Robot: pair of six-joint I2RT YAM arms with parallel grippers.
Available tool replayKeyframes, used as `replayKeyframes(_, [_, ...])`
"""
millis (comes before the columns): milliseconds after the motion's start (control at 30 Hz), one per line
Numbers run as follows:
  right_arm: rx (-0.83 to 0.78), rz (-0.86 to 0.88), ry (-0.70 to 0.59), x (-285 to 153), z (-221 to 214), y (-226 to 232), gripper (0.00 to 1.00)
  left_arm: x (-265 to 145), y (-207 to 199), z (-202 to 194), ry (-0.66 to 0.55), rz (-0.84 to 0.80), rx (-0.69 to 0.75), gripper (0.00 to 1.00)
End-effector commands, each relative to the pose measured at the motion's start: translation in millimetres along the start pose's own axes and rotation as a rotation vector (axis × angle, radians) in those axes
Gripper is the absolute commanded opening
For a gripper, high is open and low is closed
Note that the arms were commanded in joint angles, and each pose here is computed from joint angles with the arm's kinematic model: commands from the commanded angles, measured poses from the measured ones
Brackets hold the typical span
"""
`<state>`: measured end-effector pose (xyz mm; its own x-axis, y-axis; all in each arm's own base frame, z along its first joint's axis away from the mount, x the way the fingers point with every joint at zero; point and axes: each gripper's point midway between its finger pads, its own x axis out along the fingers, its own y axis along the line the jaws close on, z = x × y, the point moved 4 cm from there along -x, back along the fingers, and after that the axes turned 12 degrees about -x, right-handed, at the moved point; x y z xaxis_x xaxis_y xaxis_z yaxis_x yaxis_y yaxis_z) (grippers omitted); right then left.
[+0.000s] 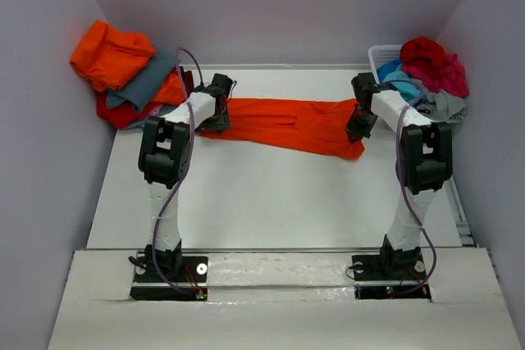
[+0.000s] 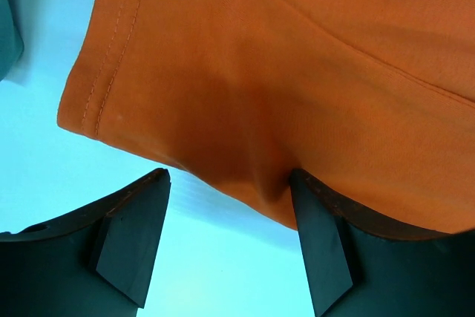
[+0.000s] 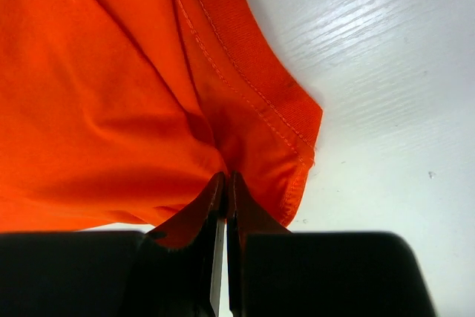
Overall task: Fold and stack the t-shirts
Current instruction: Fold the tshirt
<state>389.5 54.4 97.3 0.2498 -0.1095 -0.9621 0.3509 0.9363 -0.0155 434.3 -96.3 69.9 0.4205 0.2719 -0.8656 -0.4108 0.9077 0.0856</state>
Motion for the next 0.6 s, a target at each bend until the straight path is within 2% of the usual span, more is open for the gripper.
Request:
replayKeyframes(0, [-0.003, -0.066, -0.040, -11.0, 15.6, -12.4, 0.07, -5.8, 3.0, 1.7, -0.014, 0.009, 0.009, 0.78])
replayKeyframes(433, [-0.038, -0.126, -0.022, -1.5, 16.6, -22.8, 0.09, -7.4, 3.4, 2.4, -0.018, 0.006, 0.010, 0.78])
replayKeyframes(500, [-0.044, -0.126, -0.015, -1.1, 16.5, -22.5, 0.14, -7.2, 3.5, 1.8, -0.016, 0.006, 0.011, 0.78])
replayKeyframes(533, [-0.049, -0.117, -0.009, -2.0, 16.2, -21.3, 0.26, -7.2, 3.5, 1.8, -0.016, 0.006, 0.011, 0.78])
replayKeyframes(567, [-0.049, -0.111, -0.013, -4.8, 17.7, -20.6, 0.30, -7.7, 3.5, 2.1, -0.017, 0.005, 0.010, 0.78])
